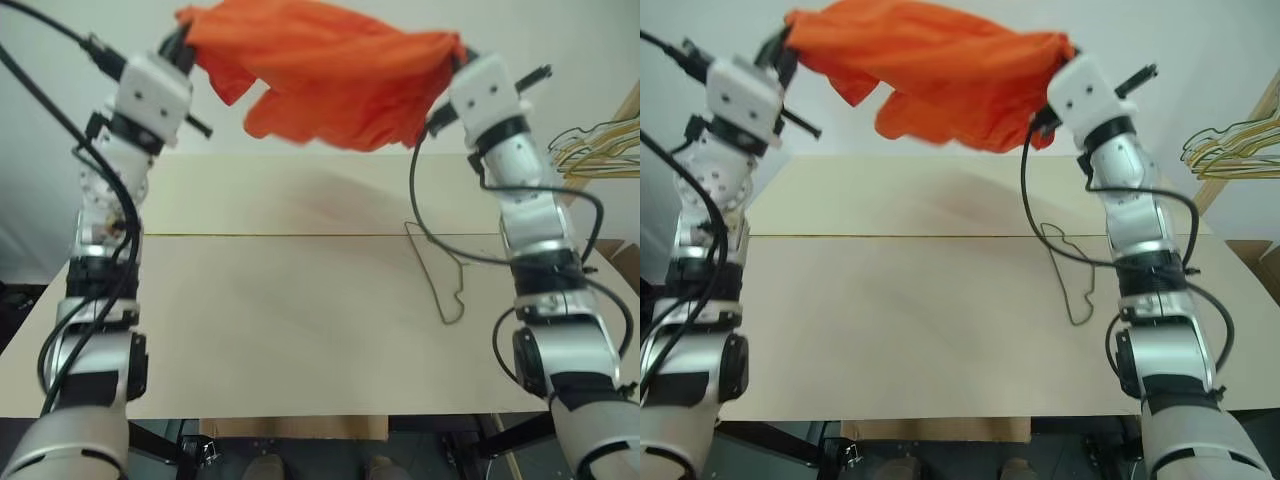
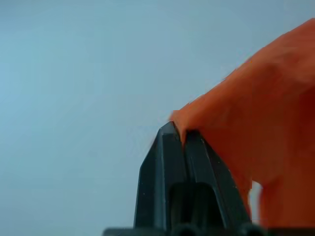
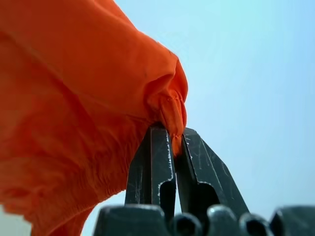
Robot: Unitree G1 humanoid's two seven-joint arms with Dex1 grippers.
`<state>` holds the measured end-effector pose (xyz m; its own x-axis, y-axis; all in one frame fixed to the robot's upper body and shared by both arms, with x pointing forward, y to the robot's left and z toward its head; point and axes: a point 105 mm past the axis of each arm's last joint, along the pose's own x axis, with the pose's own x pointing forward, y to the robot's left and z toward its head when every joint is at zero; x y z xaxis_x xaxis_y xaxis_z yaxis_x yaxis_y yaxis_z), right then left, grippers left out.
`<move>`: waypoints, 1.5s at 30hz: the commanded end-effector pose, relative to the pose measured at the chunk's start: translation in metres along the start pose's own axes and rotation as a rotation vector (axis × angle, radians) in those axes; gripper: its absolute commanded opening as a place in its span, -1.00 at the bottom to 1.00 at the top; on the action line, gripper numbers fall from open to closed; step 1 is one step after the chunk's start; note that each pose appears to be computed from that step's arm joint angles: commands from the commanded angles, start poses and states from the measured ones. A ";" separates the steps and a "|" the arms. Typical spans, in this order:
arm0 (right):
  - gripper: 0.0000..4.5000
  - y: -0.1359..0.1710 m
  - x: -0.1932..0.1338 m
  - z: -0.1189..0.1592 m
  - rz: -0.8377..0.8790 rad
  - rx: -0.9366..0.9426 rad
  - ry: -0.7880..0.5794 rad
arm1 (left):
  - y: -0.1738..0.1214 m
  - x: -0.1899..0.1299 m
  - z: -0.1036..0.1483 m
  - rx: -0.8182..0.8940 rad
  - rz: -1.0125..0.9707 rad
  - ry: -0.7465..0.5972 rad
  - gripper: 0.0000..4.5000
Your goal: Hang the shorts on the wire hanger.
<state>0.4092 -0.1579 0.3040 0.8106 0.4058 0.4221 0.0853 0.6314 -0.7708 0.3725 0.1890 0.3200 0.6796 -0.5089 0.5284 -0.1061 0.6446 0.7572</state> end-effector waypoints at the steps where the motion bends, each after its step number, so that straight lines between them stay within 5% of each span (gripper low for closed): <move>1: -1.00 0.051 -0.027 0.008 0.293 0.000 -0.036 | -0.020 -0.021 0.007 0.005 -0.161 0.008 -0.99; 6: -1.00 0.132 -0.101 -0.022 0.770 -0.052 0.035 | -0.092 -0.114 -0.021 -0.068 -0.662 0.273 -0.99; 11: -1.00 0.150 -0.123 -0.036 0.864 -0.068 0.066 | -0.122 -0.176 -0.037 -0.075 -0.879 0.456 -0.99; 16: -1.00 0.147 -0.131 -0.039 0.940 -0.086 0.072 | -0.130 -0.189 -0.030 -0.091 -0.973 0.478 -0.99; 23: -1.00 0.136 -0.159 -0.039 1.168 -0.061 0.080 | -0.135 -0.215 0.013 -0.231 -1.193 0.519 -0.99; 40: -1.00 0.139 -0.169 -0.041 1.302 -0.116 0.001 | -0.142 -0.242 0.027 -0.237 -1.376 0.691 -0.99; 43: -0.60 0.136 -0.175 -0.036 1.347 -0.118 -0.019 | -0.141 -0.243 0.029 -0.261 -1.381 0.697 -1.00; 45: -0.30 0.135 -0.178 -0.035 1.366 -0.118 -0.018 | -0.140 -0.239 0.031 -0.276 -1.379 0.677 -0.81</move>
<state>0.2972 -0.1700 0.0942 0.2735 0.6416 -0.7167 -0.7452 -0.3297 -0.5796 0.1984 0.2039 0.0903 0.3117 -0.4729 -0.8241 0.9419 0.0397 0.3335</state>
